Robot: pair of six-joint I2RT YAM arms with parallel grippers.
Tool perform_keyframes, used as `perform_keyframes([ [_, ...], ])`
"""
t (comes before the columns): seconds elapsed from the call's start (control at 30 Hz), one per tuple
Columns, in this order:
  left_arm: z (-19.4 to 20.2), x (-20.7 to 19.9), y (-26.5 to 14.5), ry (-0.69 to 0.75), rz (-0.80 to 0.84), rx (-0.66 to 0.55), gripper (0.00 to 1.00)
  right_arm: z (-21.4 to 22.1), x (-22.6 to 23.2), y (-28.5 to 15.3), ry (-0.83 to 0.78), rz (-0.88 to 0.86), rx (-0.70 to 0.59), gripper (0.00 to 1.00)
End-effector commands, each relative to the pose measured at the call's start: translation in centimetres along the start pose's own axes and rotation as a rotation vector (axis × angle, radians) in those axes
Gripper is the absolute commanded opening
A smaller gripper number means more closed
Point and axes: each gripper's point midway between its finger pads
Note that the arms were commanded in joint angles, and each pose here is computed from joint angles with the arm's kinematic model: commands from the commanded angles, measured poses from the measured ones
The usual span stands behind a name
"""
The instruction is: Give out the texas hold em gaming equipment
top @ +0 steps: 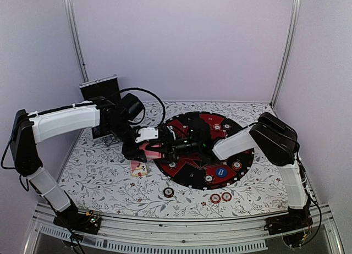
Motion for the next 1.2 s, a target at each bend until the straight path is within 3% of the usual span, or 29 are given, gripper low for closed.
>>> perform_keyframes([
  [0.0,-1.1,0.7,-0.6,-0.009,-0.015,-0.032,0.18,-0.7,1.6,0.4,-0.025,-0.02,-0.008,0.61],
  [0.7,-1.8,1.2,-1.1,-0.009,-0.034,-0.046,0.14,-0.8,0.3,-2.2,-0.002,0.063,-0.036,0.49],
  [1.17,-1.4,1.6,-0.9,-0.019,-0.038,-0.033,0.12,-1.0,0.6,-3.5,-0.009,0.079,-0.054,0.46],
])
Point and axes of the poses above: each gripper's point midway between its finger pads, its own y axis out along the fingers, its own x axis along the line the jaws close on, z = x × y, and after that the axes turned 9 degrees about -y, right-handed
